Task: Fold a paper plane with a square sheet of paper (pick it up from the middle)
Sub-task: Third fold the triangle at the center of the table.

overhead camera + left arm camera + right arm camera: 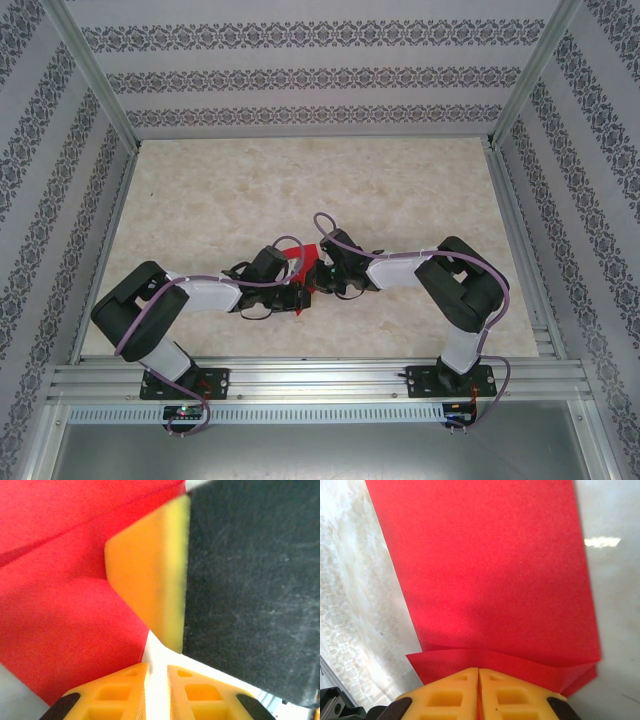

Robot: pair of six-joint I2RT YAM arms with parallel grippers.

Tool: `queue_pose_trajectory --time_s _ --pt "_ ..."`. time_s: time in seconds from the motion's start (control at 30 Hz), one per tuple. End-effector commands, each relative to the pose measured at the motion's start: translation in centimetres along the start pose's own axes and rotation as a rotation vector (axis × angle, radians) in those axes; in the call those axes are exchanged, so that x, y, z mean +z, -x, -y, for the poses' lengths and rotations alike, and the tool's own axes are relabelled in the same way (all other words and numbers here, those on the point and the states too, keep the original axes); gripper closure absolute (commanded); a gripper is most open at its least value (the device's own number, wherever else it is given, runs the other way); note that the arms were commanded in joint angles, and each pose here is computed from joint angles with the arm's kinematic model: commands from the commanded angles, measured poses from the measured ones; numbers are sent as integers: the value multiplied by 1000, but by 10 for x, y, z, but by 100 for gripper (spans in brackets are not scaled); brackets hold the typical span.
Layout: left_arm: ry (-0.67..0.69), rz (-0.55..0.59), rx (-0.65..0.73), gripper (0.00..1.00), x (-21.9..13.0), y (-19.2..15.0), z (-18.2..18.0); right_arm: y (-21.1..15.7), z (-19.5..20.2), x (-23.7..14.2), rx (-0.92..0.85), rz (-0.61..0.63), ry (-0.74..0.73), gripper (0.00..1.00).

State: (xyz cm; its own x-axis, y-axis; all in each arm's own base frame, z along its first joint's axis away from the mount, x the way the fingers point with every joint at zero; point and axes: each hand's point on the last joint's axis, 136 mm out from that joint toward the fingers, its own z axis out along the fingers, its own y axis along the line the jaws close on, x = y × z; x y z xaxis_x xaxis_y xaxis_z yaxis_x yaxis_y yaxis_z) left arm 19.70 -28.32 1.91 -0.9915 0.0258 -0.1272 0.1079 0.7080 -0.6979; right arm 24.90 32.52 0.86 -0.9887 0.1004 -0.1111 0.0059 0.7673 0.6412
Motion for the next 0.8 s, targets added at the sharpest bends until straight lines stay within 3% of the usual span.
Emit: queue_pose_trajectory --time_s 0.0,0.77 --pt "63 -194 -130 82 -1 -53 -27 -28 82 5 77 -66 -284 89" --pt "107 -243 -141 82 -15 -79 -43 -30 86 2 82 -59 -293 90"
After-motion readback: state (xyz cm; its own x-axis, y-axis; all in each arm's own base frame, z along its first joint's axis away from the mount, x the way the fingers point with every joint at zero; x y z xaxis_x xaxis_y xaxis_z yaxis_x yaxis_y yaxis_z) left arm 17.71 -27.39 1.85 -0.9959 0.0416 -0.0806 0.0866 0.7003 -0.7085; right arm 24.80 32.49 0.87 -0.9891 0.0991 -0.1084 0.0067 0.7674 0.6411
